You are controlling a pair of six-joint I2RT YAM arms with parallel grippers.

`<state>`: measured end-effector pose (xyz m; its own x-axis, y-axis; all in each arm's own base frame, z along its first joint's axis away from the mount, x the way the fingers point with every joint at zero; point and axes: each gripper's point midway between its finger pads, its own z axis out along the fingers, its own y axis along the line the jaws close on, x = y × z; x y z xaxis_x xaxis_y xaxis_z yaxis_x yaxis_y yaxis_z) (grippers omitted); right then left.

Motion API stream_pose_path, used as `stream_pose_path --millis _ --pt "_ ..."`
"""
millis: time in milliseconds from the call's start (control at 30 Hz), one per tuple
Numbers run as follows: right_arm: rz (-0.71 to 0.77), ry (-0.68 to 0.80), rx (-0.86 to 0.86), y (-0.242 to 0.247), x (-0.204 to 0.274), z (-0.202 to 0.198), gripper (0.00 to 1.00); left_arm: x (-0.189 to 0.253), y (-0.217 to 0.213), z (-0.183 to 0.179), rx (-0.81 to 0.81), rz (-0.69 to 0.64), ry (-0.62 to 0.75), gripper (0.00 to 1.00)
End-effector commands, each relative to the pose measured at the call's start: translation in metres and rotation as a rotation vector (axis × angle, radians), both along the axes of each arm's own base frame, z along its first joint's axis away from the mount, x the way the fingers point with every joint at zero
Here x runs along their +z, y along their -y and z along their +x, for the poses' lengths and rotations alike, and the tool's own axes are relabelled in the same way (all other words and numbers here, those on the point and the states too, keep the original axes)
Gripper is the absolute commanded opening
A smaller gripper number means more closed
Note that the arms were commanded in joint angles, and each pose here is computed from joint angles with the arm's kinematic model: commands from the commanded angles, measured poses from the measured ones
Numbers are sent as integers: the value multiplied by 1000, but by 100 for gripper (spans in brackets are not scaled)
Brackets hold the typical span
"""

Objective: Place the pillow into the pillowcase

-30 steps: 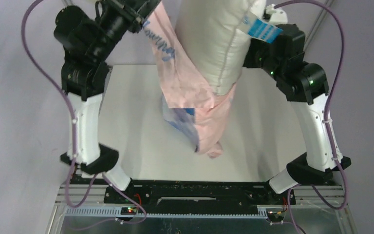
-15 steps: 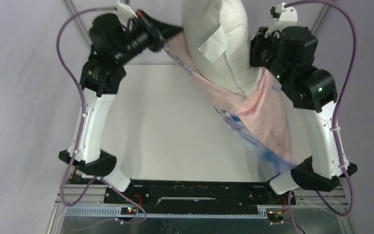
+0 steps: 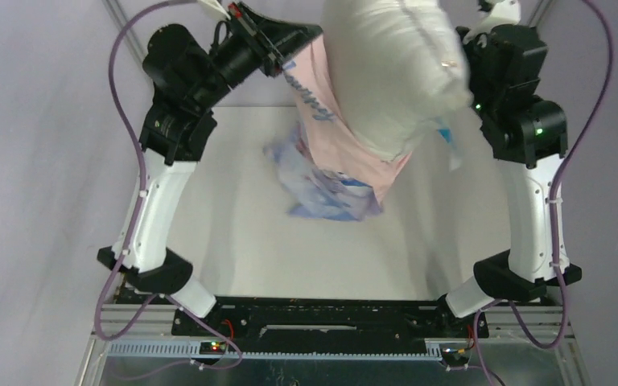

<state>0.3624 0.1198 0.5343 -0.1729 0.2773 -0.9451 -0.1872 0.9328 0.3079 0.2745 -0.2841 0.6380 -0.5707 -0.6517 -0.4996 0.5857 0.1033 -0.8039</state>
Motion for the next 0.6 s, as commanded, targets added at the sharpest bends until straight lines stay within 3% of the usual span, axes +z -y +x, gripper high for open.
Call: stream_pose_path --millis 0,100,167,367,433,567 --pt "22 117 87 -34 24 -38 0 92 -59 -4 113 -168 216 0" --pt "19 97 104 -41 5 -46 0 128 -96 -6 139 -324 268 0" --pt "9 96 45 -20 6 -37 0 118 -96 2 152 -321 246 0" --pt "98 136 -65 38 45 -9 0 27 2 -15 -59 -64 124 0" --pt "109 112 -9 23 43 -9 0 24 8 -19 -84 -50 124 0" --pt "37 49 107 -38 4 -41 0 87 -46 3 59 -171 214 0"
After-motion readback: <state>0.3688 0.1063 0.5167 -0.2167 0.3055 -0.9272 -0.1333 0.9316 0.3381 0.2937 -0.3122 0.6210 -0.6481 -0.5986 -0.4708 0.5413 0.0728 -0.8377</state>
